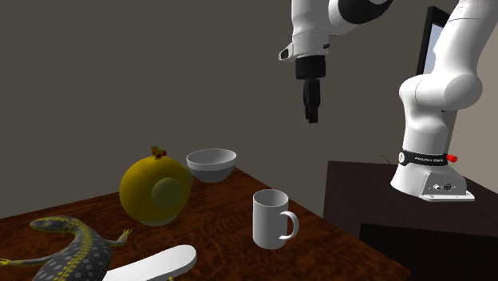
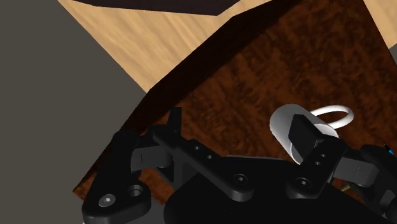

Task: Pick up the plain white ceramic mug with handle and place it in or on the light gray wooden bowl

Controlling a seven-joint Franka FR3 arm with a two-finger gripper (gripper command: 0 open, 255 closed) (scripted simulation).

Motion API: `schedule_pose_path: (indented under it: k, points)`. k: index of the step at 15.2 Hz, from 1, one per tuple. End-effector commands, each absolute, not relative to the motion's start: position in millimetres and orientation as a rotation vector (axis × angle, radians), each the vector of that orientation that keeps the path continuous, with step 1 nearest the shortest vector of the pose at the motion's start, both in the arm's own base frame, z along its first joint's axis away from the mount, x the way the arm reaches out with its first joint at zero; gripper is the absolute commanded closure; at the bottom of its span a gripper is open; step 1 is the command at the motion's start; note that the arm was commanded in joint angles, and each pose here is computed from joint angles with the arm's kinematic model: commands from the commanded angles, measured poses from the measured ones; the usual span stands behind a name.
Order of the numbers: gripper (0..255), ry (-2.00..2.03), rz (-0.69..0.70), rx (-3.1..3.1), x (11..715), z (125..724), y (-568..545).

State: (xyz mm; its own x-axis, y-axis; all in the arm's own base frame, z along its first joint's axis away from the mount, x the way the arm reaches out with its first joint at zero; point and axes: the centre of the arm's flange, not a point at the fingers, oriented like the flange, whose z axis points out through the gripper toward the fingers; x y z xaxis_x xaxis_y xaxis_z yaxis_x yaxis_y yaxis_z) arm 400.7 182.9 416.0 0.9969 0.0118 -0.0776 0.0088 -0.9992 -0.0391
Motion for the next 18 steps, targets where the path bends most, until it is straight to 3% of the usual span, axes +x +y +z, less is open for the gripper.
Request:
schedule_pose_path:
  k: [1, 18]
  points:
    - [0, -0.031, 0.114, -3.101, 412, 396, 202]
    - [0, -0.137, 0.078, -3.115, 490, 260, 316]
